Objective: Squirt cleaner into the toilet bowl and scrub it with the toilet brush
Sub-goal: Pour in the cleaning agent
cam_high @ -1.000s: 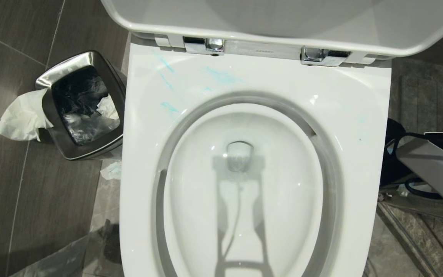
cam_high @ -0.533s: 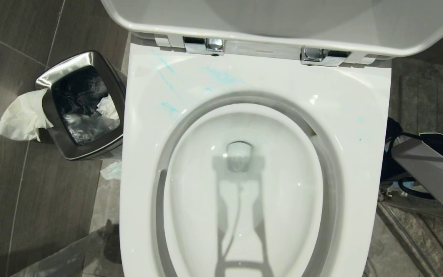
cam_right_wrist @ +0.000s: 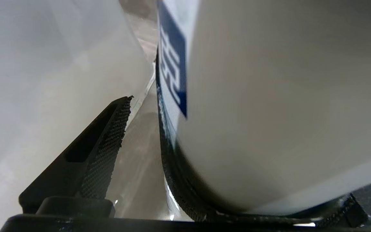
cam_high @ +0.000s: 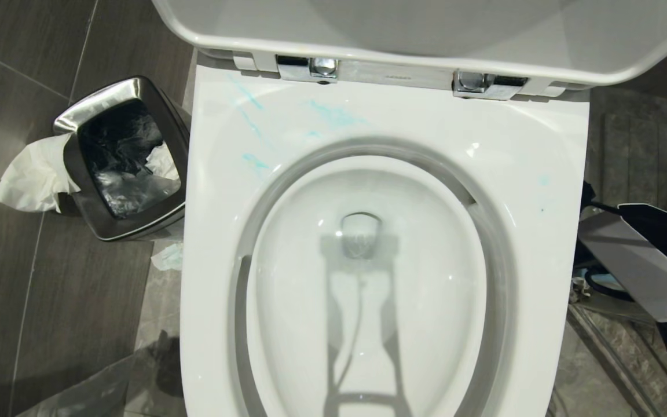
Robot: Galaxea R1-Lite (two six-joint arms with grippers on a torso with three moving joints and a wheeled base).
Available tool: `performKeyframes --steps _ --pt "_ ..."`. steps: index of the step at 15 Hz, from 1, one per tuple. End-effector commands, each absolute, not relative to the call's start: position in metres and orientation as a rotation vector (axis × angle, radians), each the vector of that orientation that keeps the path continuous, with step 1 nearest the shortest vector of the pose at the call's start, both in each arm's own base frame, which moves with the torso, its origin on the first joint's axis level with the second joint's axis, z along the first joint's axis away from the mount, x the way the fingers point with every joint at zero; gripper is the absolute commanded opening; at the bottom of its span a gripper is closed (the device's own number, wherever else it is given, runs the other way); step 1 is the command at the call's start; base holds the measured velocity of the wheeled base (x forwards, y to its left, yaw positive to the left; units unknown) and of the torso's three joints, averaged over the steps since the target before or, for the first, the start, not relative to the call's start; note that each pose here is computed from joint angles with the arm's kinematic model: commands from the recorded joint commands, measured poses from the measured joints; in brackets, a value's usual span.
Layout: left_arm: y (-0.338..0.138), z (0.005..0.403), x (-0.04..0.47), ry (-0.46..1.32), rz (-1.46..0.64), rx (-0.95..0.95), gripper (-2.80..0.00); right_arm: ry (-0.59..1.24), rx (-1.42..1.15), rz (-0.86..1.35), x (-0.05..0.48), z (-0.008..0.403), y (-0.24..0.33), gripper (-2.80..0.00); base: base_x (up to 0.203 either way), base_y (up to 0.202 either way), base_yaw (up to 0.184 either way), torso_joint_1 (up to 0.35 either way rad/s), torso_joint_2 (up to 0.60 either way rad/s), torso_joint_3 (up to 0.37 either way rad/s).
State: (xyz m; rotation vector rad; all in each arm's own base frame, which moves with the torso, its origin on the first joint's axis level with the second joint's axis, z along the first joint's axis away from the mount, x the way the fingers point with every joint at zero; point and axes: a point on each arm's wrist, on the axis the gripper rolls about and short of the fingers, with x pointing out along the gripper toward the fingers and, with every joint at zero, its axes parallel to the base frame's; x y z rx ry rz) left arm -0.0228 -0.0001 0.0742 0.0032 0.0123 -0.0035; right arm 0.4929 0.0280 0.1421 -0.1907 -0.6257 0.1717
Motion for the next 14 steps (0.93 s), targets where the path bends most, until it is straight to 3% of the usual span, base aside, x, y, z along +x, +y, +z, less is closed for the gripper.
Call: performKeyframes --steps 1,12,13,14 --pt "-0.0001 0.0738 -0.0227 0.014 -0.003 0.003 -2.8 -0.653 -0.191 0.176 0.4975 0.1407 0.0311 0.0 0.0 0.0 0.0 0.0 0.0 0.0" --pt "-0.0001 0.0738 -0.0226 0.015 -0.003 0.003 -2.8 -0.694 -0.197 0.184 0.5026 0.1437 0.0351 0.0 0.0 0.0 0.0 0.0 0.0 0.0" --pt "-0.0001 0.0738 -0.0227 0.014 -0.003 0.003 -2.8 -0.696 -0.196 0.183 0.5024 0.1445 0.035 -2.71 0.0 0.0 0.0 0.0 0.0 0.0" --pt "-0.0001 0.0738 -0.0227 0.014 -0.003 0.003 -2.8 -0.697 -0.196 0.182 0.5024 0.1449 0.035 -2.8 0.0 0.0 0.0 0.0 0.0 0.0"
